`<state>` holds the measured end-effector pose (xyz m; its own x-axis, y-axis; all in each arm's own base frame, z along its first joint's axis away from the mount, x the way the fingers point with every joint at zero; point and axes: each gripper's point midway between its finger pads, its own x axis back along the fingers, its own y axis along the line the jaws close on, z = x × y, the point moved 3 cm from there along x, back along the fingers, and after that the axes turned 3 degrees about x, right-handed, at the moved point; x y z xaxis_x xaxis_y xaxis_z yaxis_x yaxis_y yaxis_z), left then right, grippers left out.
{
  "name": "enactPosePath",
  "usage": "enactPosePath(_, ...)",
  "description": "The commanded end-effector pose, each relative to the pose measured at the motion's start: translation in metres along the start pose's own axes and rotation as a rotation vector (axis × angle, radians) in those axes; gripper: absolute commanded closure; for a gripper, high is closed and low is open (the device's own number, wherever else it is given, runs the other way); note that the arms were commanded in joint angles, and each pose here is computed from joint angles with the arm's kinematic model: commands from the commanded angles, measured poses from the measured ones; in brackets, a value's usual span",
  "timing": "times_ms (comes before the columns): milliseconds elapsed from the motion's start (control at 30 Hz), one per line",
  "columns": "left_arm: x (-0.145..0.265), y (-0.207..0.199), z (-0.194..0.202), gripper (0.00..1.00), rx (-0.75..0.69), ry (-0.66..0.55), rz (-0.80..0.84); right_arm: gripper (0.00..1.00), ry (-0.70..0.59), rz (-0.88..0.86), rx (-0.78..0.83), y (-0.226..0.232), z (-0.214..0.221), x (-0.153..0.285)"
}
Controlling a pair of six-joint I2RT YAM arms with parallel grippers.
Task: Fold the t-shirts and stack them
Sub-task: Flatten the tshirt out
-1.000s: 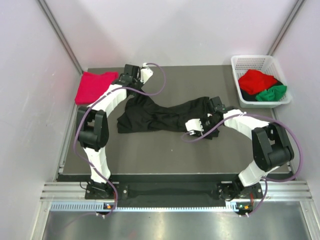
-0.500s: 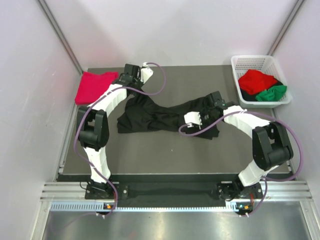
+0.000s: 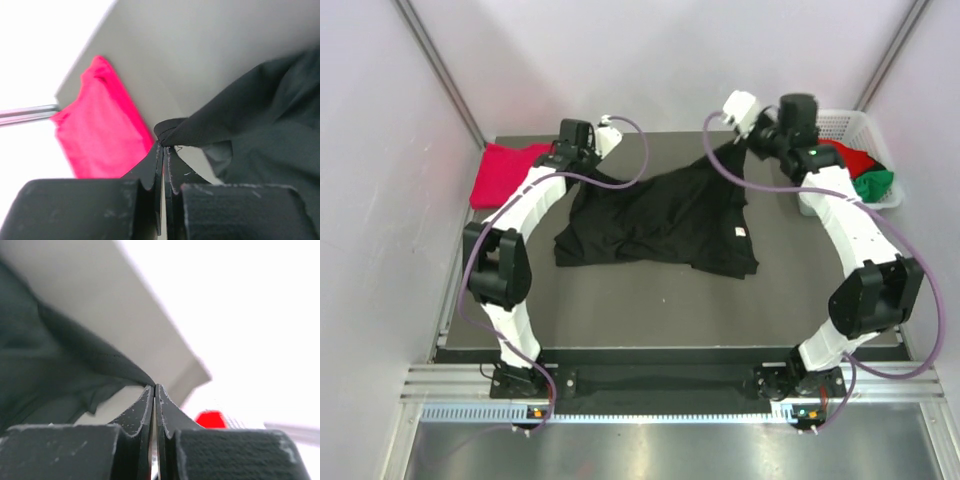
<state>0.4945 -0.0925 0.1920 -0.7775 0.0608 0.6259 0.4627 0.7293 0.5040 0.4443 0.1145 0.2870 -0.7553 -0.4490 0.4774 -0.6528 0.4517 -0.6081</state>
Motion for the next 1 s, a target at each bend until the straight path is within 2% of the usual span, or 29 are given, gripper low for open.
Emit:
enactPosePath(0, 0.063, 0.053, -0.045, 1.00, 0.033, -0.162, -0.142, 1.00, -0.085, 0.232, -0.209, -0.059, -0.035, 0.043)
enactPosePath(200, 0.115, 0.087, -0.082, 1.00, 0.056, -0.286, -0.224, 1.00, -0.225, 0.368, -0.228, -0.091, -0.084, 0.107)
enactPosePath(467, 0.197, 0.118, -0.118, 1.00, 0.094, -0.477, -0.304, 1.00, -0.323, 0.500, -0.210, -0.102, -0.116, 0.183)
enactPosePath(633, 0.268, 0.134, -0.125, 1.00, 0.159, -0.609, -0.381, 1.00, -0.391, 0.576, -0.252, -0.099, -0.128, 0.231)
enactPosePath(800, 0.318, 0.127, -0.120, 1.00, 0.119, -0.706, -0.357, 1.00, -0.498, 0.628, -0.310, -0.086, -0.143, 0.288)
enactPosePath(900, 0.367, 0.122, -0.109, 1.00, 0.123, -0.795, -0.376, 1.00, -0.546, 0.620, -0.311, -0.071, -0.150, 0.320)
enactPosePath(967, 0.382, 0.116, -0.103, 1.00, 0.108, -0.824, -0.366, 1.00, -0.564, 0.599, -0.290, -0.055, -0.152, 0.342)
